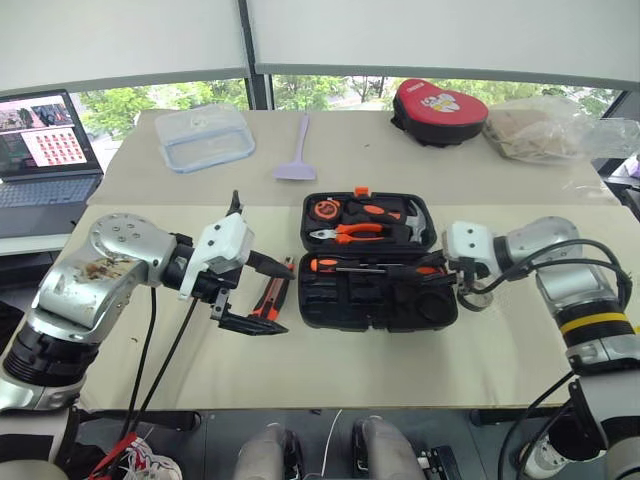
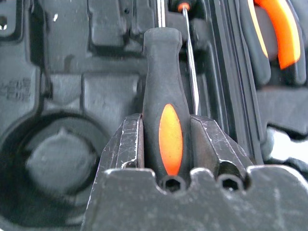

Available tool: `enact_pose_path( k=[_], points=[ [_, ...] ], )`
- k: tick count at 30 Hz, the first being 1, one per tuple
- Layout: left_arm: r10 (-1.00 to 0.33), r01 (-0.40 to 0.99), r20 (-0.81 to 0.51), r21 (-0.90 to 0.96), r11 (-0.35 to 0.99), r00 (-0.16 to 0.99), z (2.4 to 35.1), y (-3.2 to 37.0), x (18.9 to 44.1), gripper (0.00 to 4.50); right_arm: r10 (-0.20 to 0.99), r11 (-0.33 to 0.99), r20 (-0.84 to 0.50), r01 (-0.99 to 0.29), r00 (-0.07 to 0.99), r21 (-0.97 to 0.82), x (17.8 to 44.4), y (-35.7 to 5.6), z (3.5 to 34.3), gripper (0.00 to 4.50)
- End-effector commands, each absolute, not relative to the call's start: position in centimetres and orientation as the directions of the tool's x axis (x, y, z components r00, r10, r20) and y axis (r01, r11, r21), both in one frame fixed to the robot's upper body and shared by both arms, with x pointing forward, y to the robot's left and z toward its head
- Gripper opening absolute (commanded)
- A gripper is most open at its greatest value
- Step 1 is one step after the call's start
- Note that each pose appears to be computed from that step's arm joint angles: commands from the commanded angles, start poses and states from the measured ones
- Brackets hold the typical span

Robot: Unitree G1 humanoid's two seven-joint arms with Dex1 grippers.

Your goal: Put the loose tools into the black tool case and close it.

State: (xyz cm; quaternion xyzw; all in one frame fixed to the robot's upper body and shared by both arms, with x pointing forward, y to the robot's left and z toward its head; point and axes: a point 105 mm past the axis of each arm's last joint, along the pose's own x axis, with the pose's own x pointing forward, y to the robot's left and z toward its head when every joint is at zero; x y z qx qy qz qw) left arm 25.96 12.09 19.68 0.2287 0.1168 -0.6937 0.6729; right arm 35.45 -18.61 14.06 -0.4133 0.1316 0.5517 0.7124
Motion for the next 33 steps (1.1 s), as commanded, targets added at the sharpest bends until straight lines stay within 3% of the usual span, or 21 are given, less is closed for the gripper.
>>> enact_pose_path(
  k=[1, 4, 6, 13, 14, 30, 33],
  points=[
    [-0.887, 0.977, -0.459, 0.206, -0.059, 0.043, 20.7, 12.0, 26.3, 4.50, 0.669, 0.029, -0.641, -0.876, 0.375, -0.482, 35.7, -18.3, 15.2, 1.03],
    [-0.889, 0.977, -0.456, 0.204, -0.059, 0.042, 20.9, 12.0, 26.3, 4.50, 0.665, 0.007, -0.651, -0.875, 0.365, -0.483, 35.5, -18.4, 15.3, 1.03],
    [-0.888, 0.977, -0.457, 0.207, -0.058, 0.044, 20.9, 12.1, 26.4, 4.50, 0.679, 0.018, -0.640, -0.879, 0.360, -0.476, 35.4, -18.3, 15.7, 2.04],
    [-0.889, 0.975, -0.454, 0.216, -0.044, 0.061, 21.0, 12.2, 26.9, 4.50, 0.771, 0.092, -0.524, -0.877, 0.362, -0.471, 35.5, -16.2, 18.4, 4.30],
    [-0.889, 0.975, -0.454, 0.216, -0.043, 0.061, 21.0, 12.2, 27.0, 4.50, 0.780, 0.102, -0.512, -0.880, 0.360, -0.463, 35.4, -15.9, 18.6, 4.41],
    [-0.884, 0.973, -0.465, 0.225, -0.057, 0.056, 20.7, 12.2, 27.2, 4.50, 0.721, 0.211, -0.562, -0.901, 0.405, -0.379, 36.2, -17.6, 14.7, 4.41],
    [-0.882, 0.972, -0.468, 0.226, -0.059, 0.056, 20.7, 12.2, 27.3, 4.50, 0.743, 0.229, -0.533, -0.902, 0.405, -0.366, 36.4, -17.0, 14.9, 3.73]
  ],
)
